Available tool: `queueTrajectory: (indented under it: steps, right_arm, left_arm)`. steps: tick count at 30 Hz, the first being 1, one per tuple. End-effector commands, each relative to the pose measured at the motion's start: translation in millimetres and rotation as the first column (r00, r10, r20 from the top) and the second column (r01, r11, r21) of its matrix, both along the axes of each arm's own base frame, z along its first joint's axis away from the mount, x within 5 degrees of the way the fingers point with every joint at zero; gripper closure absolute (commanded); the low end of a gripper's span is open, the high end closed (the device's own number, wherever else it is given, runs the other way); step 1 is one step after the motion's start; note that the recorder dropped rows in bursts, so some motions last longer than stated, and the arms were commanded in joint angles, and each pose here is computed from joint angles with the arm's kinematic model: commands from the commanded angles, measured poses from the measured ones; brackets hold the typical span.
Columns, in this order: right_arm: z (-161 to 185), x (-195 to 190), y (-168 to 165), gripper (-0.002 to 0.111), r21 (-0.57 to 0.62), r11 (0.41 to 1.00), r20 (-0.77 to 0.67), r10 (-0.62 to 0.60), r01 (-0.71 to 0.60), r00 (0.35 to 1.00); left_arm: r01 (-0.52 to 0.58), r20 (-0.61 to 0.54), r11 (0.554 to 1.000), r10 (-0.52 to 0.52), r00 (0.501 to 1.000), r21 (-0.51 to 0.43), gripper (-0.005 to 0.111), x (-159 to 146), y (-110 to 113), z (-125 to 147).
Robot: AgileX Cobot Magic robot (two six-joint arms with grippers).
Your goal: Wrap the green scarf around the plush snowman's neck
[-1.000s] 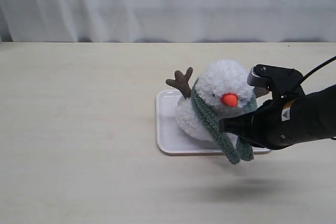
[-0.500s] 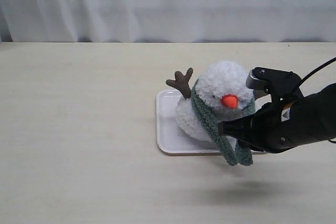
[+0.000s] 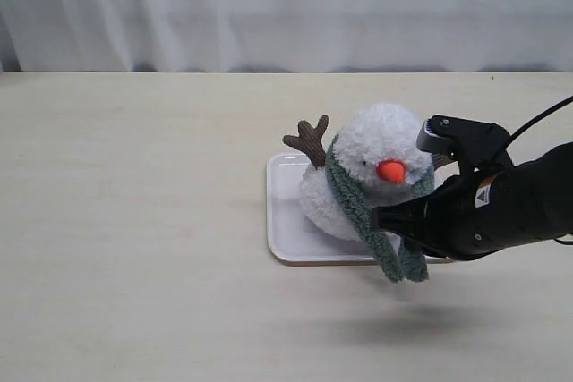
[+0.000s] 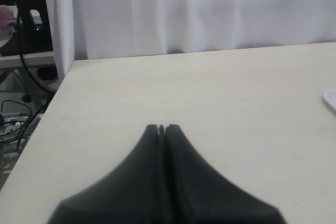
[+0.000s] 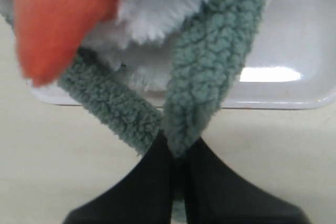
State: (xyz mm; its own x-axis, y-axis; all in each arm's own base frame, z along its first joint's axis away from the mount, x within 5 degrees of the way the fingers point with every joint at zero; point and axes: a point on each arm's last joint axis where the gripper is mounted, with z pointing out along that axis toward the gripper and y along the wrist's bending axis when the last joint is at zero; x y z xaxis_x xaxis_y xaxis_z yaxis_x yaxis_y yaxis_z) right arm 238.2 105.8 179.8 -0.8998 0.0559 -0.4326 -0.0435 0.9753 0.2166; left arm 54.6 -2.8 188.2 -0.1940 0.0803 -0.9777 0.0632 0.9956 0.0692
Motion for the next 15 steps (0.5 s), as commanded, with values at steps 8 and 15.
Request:
queueTrajectory:
  steps: [8, 15]
  right_arm:
    - [-26.6, 8.0, 2.9, 0.079, -0.048, 0.998, -0.033, 0.048, -0.05, 0.998]
    - [-26.6, 7.9, 2.9, 0.056, -0.082, 0.989, -0.021, 0.12, -0.121, 0.993]
  left_arm:
    - [-0.001, 0.008, 1.0, 0.001, 1.0, -0.007, 0.107, 0.1, 0.0, -0.3]
    - [-0.001, 0.008, 1.0, 0.001, 1.0, -0.007, 0.107, 0.1, 0.0, -0.3]
